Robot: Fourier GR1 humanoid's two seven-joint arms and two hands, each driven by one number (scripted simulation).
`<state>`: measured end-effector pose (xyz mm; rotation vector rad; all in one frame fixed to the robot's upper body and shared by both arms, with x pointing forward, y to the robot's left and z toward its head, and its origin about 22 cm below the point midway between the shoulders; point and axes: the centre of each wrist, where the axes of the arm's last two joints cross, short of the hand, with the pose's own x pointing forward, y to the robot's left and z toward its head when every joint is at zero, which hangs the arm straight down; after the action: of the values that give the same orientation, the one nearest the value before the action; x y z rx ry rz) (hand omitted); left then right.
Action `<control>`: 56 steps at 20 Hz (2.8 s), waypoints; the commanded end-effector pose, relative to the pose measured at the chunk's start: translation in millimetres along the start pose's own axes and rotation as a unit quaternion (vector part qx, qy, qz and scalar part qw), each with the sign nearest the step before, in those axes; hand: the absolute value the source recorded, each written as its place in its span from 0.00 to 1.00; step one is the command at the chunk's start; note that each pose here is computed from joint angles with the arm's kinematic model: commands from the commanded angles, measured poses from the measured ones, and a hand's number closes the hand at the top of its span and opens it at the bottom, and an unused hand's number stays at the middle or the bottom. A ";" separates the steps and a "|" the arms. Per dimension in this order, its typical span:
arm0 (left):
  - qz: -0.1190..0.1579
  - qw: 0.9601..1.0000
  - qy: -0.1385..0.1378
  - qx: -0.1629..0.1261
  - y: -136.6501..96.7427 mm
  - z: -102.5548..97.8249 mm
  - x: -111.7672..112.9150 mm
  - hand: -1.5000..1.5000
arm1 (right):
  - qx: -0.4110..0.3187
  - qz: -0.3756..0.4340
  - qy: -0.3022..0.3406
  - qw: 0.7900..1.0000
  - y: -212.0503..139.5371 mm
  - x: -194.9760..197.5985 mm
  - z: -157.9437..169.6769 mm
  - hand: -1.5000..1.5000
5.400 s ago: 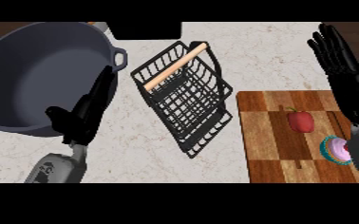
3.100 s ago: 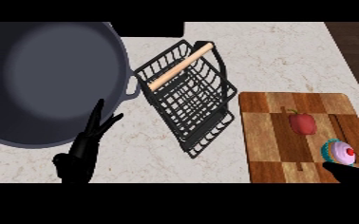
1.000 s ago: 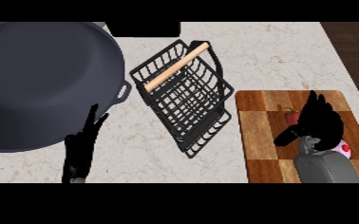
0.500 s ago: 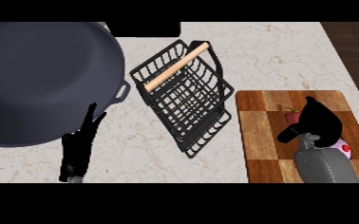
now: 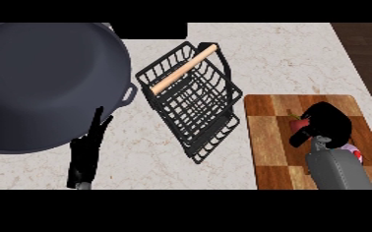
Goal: Pick the bell pepper from the cutting board and place it in the tiered basket
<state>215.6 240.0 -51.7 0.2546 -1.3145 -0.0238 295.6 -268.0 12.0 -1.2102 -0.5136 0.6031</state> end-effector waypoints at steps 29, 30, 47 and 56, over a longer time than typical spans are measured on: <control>0.006 0.999 0.026 0.018 15.7 7.1 -14.7 0.50 | -0.185 -0.258 -0.168 0.933 -55.6 -15.8 294.9 1.00; 0.005 1.000 0.015 0.020 22.9 4.8 -8.6 0.50 | -0.195 -0.253 -0.171 0.932 -60.1 -15.0 294.1 1.00; -0.012 1.000 0.000 -0.006 0.2 3.9 -4.2 0.50 | -0.243 -0.277 -0.127 0.921 -97.5 -12.6 283.2 1.00; -0.008 1.000 0.001 -0.021 -8.9 2.8 -1.3 0.50 | -0.215 -0.241 -0.135 0.937 -100.3 27.2 266.0 1.00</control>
<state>216.9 237.7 -48.1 0.2379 -1.3241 -0.0500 143.5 -98.1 179.3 -1.3546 -1.4083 0.3034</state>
